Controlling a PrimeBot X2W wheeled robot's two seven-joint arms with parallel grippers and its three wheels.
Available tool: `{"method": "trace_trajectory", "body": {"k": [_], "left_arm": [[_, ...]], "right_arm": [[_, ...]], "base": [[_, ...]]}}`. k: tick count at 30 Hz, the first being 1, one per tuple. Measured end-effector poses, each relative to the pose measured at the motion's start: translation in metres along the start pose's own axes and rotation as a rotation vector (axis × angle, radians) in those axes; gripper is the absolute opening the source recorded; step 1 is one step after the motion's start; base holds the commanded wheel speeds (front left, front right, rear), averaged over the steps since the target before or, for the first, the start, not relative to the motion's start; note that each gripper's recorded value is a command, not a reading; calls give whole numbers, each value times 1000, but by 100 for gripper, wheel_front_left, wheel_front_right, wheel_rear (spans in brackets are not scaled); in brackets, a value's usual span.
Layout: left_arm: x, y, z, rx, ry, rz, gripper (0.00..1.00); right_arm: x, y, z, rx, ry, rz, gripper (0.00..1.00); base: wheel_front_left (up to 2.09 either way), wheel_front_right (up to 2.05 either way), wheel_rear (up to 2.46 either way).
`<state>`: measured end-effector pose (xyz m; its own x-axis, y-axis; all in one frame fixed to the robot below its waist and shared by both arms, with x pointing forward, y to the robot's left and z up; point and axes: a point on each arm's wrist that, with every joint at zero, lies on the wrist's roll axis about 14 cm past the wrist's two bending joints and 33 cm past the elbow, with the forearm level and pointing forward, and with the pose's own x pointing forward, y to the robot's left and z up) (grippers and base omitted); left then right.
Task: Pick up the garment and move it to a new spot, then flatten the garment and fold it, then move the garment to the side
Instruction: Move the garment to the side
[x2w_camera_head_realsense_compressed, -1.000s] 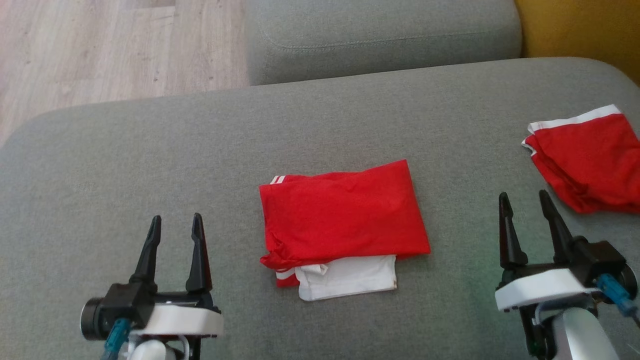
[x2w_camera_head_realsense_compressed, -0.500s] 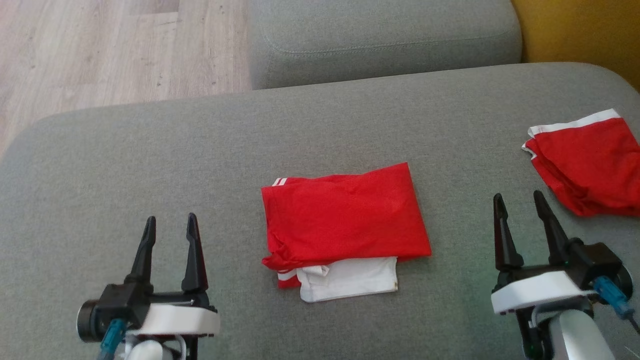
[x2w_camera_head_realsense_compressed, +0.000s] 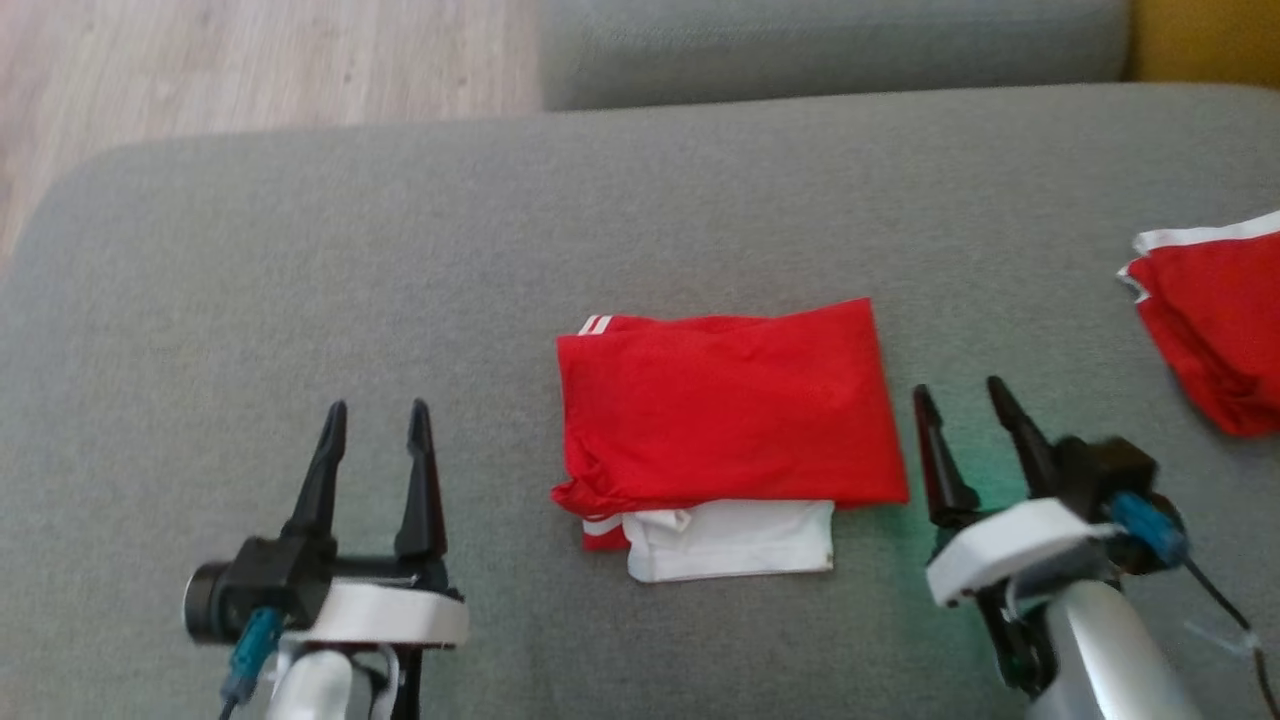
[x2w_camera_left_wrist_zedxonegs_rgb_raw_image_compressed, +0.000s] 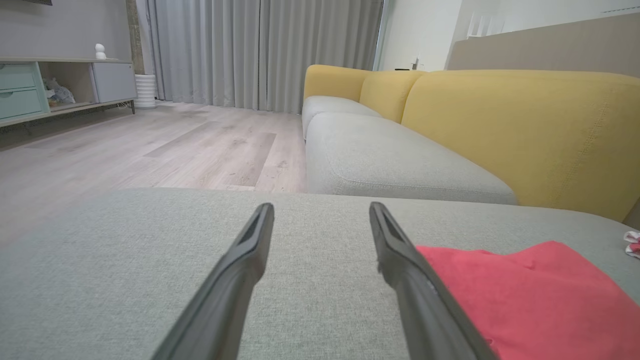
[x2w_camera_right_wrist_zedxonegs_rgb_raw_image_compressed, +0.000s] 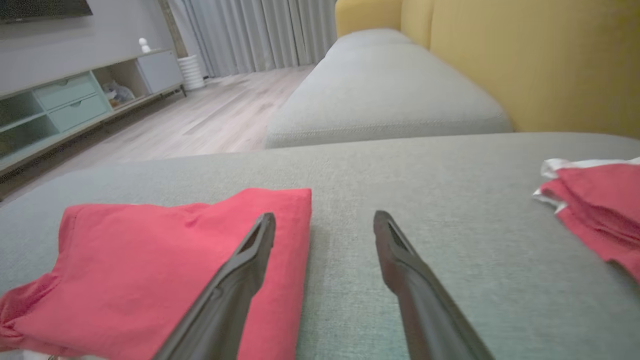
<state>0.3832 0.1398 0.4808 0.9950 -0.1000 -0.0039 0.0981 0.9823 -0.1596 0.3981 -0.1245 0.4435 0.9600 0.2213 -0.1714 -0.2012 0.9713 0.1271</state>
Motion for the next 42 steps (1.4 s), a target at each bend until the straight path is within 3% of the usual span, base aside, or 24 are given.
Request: {"method": "trace_trajectory", "body": {"k": [10,14,15,16,24,33,42], "left_arm": [[11,11,-3,-8,8,35,100],[13,17,-2,-2,4,53,100],[13,19,-1,-1,3,58,100],[13,19,-1,0,3,59,100],[12,12,7,1,-19,40,100],[17,-30,15,-7,-42,-83,100],[23,-84,9,-36,-27,-227,100]], "right_arm": [[33,25,-64,11,271,87,100],[41,34,-75,-1,317,122,100],[45,36,-75,-8,320,130,73],[47,37,-75,-11,322,135,0],[44,37,-68,-109,283,154,0],[30,13,-37,-279,190,130,0],[-3,-88,11,-541,176,-20,0]], "base": [[0,0,0],[0,0,0],[0,0,0],[0,0,0],[0,0,0],[0,0,0],[0,0,0]]}}
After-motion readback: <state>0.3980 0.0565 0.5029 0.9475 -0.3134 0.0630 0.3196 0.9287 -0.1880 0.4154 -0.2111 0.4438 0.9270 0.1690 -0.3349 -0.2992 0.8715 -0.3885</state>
